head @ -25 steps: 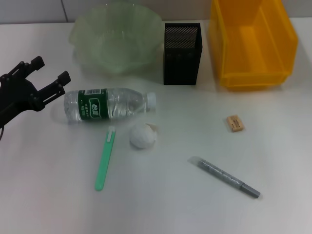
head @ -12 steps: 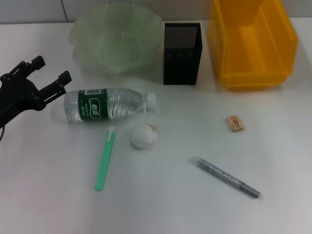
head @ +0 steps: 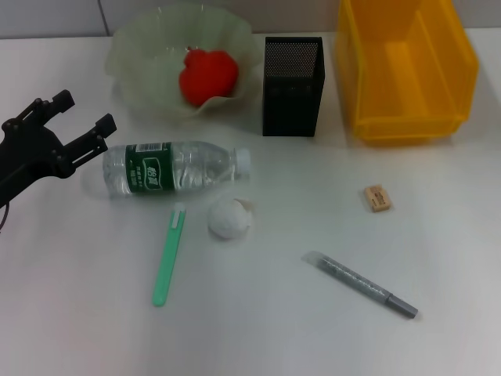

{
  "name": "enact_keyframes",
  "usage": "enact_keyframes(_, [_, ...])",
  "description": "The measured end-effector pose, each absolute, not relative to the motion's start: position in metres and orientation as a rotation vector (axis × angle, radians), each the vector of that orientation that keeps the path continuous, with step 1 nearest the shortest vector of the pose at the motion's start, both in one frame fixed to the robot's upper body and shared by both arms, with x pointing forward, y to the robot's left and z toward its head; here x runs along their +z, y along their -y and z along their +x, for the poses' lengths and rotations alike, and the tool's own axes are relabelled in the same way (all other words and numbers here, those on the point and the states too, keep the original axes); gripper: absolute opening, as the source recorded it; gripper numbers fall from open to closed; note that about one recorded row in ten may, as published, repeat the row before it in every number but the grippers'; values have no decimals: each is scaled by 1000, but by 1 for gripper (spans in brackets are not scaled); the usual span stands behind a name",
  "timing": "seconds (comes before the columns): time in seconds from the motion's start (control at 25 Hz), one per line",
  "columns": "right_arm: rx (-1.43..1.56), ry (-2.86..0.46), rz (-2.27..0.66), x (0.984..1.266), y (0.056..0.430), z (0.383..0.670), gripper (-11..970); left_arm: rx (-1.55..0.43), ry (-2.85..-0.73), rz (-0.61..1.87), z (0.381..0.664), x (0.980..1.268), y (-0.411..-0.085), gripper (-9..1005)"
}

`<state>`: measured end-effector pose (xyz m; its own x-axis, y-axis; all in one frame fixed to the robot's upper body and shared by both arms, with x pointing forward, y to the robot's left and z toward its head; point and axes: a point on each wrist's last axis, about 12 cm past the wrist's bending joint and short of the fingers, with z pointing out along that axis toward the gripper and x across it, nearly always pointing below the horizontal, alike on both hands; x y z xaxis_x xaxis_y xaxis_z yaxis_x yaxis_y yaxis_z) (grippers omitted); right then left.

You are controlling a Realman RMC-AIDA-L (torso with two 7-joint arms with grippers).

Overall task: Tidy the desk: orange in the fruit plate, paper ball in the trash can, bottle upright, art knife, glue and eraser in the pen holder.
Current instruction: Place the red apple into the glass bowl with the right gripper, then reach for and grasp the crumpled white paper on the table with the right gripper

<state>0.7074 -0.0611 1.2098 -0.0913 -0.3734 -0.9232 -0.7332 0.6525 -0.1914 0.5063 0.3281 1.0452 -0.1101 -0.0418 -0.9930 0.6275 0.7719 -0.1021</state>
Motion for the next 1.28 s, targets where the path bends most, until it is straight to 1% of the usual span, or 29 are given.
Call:
enact_keyframes(0.8, [414,-1712,-862,1209,64,707,649,-610,-1591,485,507,1045,-326,842])
enact_keyframes(0.92, [503,-1688,-798,1214,70,704,654,-610,-1592,484,507,1045,-326,842])
enact_keyframes(0.96, [576,-1653,-762,1218,79,700,656,-610,-1592,484,507,1045,-326,842])
enact_keyframes(1.12, [692,-1596,-731,1223,88,691,662,-610,-1595,486,506,1045,-326,842])
enact_keyframes(1.16, [774,-1559,-717,1224,96,685,664,-609,-1596,487,506,1045,-327,842])
enact_keyframes(1.2, [774,-1559,-717,1224,96,685,666,-609,-1596,487,506,1045,-327,842])
enact_keyframes(1.28, [858,-1525,-702,1225,108,678,669,-607,-1597,487,506,1045,-328,842])
